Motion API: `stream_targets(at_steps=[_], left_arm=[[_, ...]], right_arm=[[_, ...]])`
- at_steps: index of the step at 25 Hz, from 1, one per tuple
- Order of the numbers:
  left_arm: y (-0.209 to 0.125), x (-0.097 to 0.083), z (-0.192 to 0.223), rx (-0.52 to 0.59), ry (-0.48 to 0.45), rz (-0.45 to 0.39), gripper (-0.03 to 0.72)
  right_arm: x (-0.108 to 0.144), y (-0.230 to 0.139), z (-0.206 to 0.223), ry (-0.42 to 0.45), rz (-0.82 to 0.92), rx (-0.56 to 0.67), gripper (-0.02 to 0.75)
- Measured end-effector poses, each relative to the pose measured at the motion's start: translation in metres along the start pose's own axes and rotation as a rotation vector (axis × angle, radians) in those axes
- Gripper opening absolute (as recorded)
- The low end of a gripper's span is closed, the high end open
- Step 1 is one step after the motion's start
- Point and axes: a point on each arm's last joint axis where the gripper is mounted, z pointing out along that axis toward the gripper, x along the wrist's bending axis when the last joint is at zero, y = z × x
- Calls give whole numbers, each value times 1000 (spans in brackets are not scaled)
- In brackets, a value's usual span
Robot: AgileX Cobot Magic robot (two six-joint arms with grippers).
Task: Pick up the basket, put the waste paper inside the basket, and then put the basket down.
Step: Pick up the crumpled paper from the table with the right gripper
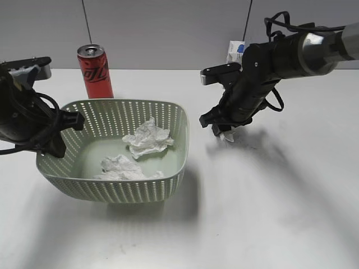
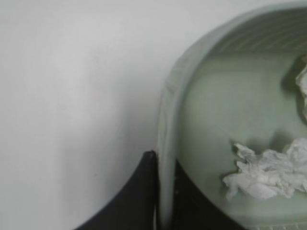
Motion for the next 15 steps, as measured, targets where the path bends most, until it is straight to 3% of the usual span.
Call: stream_targets(at_steps=[3, 5, 10, 15], left_arm=[[0, 0, 0, 1, 0, 0, -1], [0, 0, 0, 3, 0, 1, -1], [-1, 0, 0, 12, -2, -3, -1], [-1, 0, 0, 13, -4, -7, -1]], right_arm=[[1, -2, -1, 8, 18, 44, 87], [2, -1, -5, 13, 23, 76, 19], [14, -1, -24, 66, -49, 166, -3], [60, 19, -107, 218, -187, -1, -4]])
